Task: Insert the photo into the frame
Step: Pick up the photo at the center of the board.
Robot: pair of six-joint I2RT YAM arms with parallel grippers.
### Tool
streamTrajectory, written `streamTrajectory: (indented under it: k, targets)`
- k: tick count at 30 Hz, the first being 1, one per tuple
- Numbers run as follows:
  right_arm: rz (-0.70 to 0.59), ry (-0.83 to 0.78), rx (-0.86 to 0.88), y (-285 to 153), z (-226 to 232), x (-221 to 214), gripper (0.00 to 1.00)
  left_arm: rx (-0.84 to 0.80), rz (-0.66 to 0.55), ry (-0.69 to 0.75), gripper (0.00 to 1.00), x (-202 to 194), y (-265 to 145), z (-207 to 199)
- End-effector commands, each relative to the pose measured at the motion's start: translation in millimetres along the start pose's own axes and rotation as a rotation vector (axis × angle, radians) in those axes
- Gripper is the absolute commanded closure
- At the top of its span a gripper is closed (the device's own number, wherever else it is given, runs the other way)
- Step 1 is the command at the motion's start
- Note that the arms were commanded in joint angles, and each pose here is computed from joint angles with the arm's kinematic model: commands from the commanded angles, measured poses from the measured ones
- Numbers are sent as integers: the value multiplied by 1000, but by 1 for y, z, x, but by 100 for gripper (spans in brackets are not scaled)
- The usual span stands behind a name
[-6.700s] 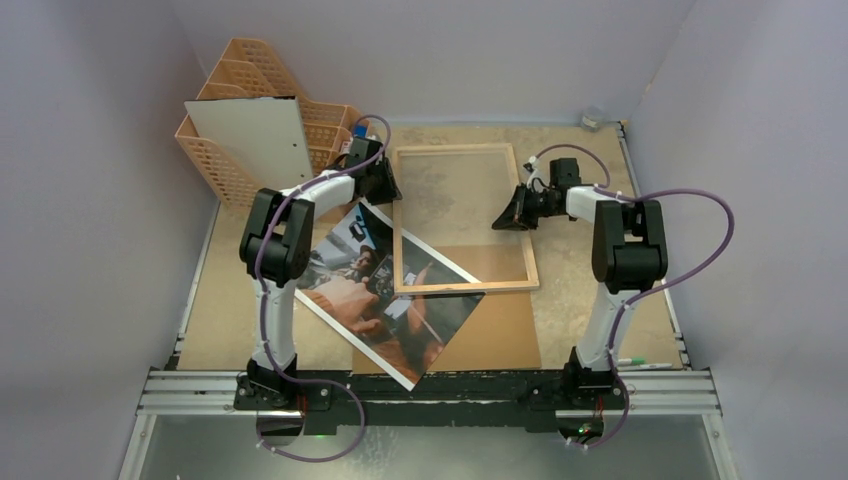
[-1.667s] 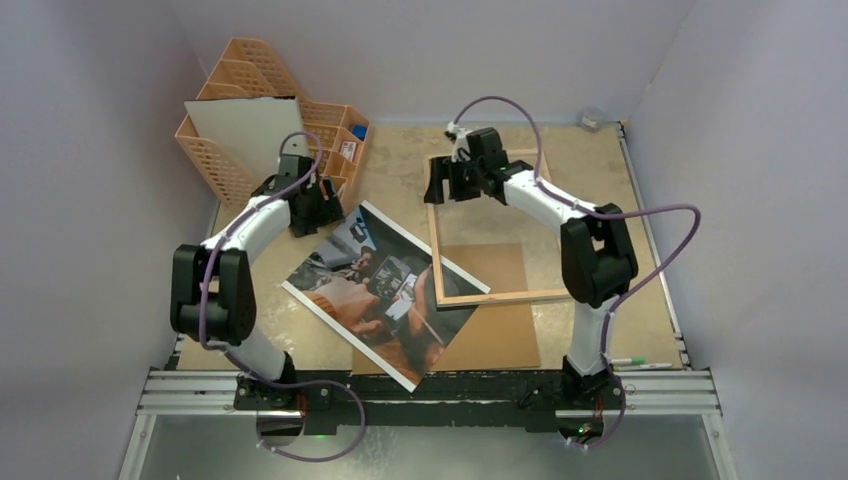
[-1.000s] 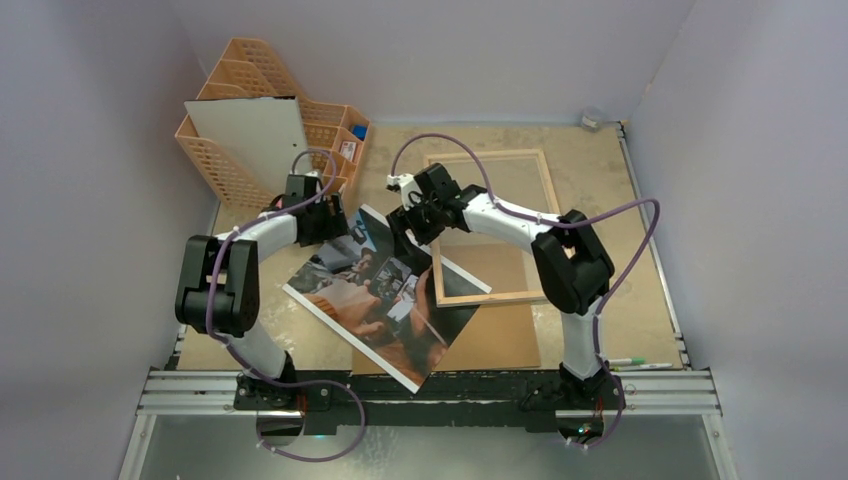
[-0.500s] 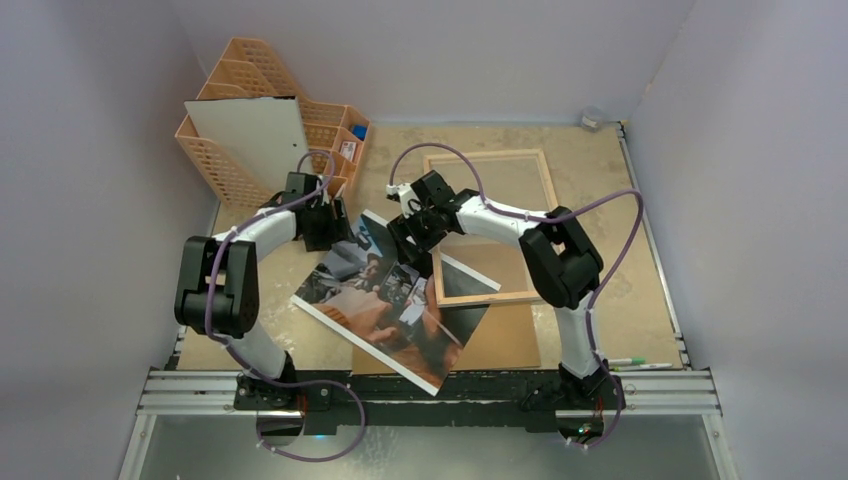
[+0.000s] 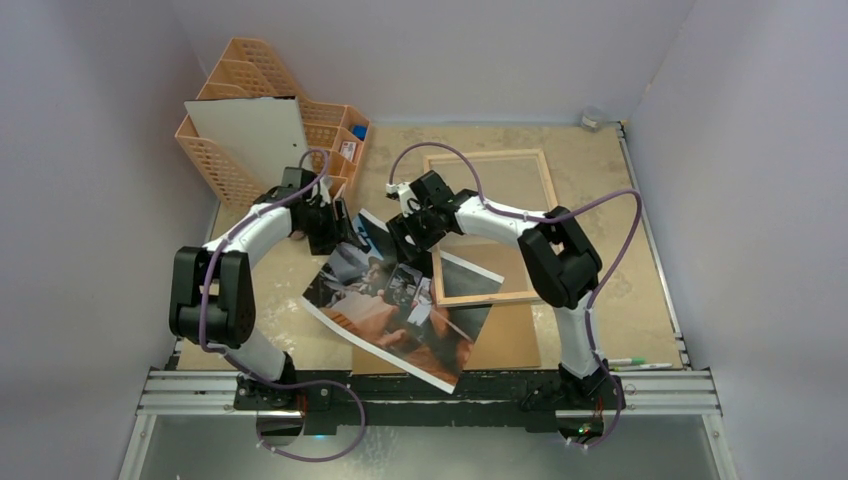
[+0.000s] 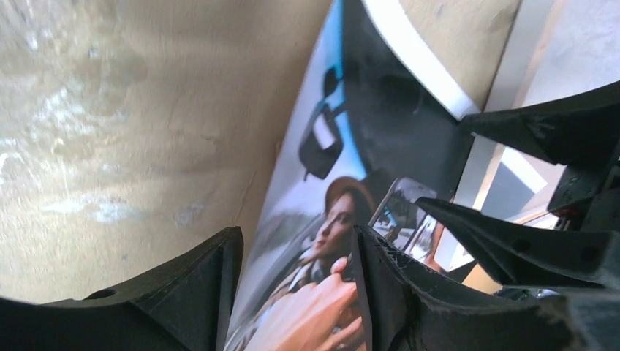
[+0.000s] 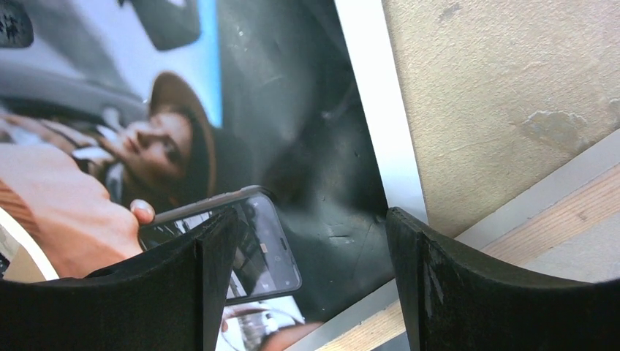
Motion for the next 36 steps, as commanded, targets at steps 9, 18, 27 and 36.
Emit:
streamTrajectory:
  k: [9,18,27,36]
  targets:
    - [117,50,-71,29,-14,-29,25,86,122,-56,56,-9,-12,7]
    - [110,41,-19,25,-8,-25,25,-138,126,4,75,-2,-13,-12]
    - [-59,43,-37,-13,5,17,24,-52,64,95,100,22,-37,-19]
    - [-483,176,-130,-100,4,80,20,78,-121,174,100,34,-108,-33]
Point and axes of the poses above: each gripper's point midway between its finger pads, its own y axis out along the fingers, its own z axis along the line the jaws close on, x = y × z, the point moved 8 cm from there along -y, back along the fingers, and after that the axes turned 5 degrees about y, right-handed, at the moved point
